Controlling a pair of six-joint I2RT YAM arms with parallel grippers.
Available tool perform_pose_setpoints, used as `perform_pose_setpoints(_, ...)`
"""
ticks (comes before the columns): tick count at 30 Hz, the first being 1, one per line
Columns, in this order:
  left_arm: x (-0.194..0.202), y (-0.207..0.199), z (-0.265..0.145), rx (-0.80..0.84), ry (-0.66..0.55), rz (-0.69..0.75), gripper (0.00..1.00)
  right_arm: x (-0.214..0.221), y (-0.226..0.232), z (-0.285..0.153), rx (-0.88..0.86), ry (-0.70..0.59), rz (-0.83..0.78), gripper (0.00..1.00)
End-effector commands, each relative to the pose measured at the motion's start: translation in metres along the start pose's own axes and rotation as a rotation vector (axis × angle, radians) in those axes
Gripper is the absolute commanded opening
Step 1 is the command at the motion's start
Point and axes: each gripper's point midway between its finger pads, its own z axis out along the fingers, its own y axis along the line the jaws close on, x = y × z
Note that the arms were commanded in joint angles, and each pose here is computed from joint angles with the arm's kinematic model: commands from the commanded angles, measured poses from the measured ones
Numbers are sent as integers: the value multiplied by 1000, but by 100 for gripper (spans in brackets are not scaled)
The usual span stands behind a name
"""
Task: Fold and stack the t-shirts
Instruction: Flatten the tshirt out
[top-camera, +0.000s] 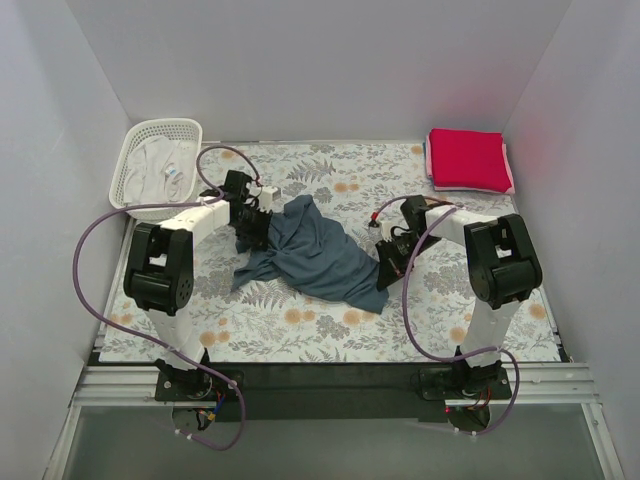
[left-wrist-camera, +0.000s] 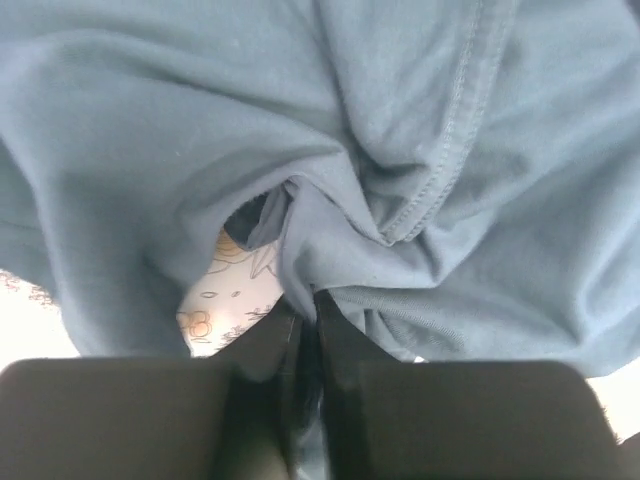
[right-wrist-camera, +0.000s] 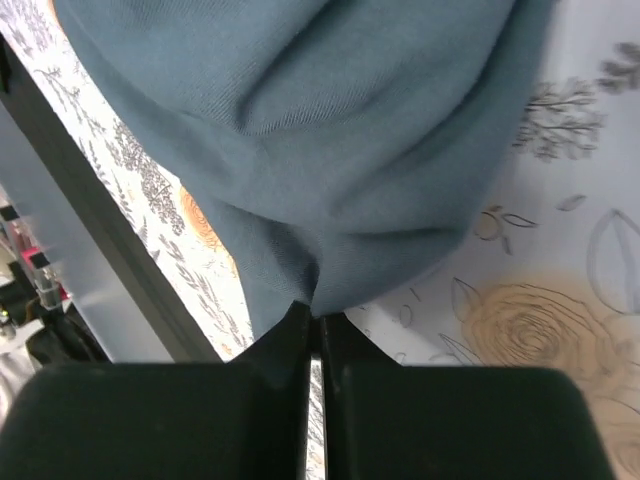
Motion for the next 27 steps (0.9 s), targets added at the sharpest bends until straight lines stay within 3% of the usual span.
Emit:
perform_pose_setpoints(1, -40, 4, -26, -29, -104, -5, 0, -23, -7, -25, 58, -72, -11, 1)
perform_pose_setpoints(5, -81, 13, -74, -36, -226, 0, 0, -47, -30, -83, 205, -209, -30, 1)
perform_pose_setpoints(9, -74, 28, -106, -14, -223, -31, 0, -67, -47, -156, 351, -340, -55, 1)
perform_pose_setpoints(11, -63, 40, -120, -34, -214, -22, 0, -64, -43, -171, 386, -311, -92, 1)
perform_pose_setpoints(14, -20, 34, -129, -11, -119, 3, 0, -58, -33, -182, 408, -280, -153, 1)
perform_pose_setpoints(15, 17, 23, -123, 38, -22, 46, 0, -52, -31, -180, 408, -261, -163, 1)
perform_pose_setpoints(17, 48, 7, -134, 59, 12, 128, 0, -24, -27, -165, 380, -175, -186, 1)
perform_pose_setpoints(21, 156, -27, -140, 197, 241, 289, 0, 41, -28, -127, 347, 30, -225, 1)
perform_pose_setpoints(22, 168, -27, -144, 190, 246, 374, 2, 50, -28, -124, 355, 54, -238, 1)
perform_pose_setpoints(23, 190, -28, -140, 195, 298, 387, 13, 66, -31, -117, 347, 99, -222, 1)
perform_pose_setpoints(25, 193, -27, -139, 173, 279, 422, 49, 72, -34, -116, 353, 125, -228, 1)
perform_pose_setpoints(27, 169, -32, -140, 192, 191, 417, 57, 66, -38, -121, 381, 122, -236, 1)
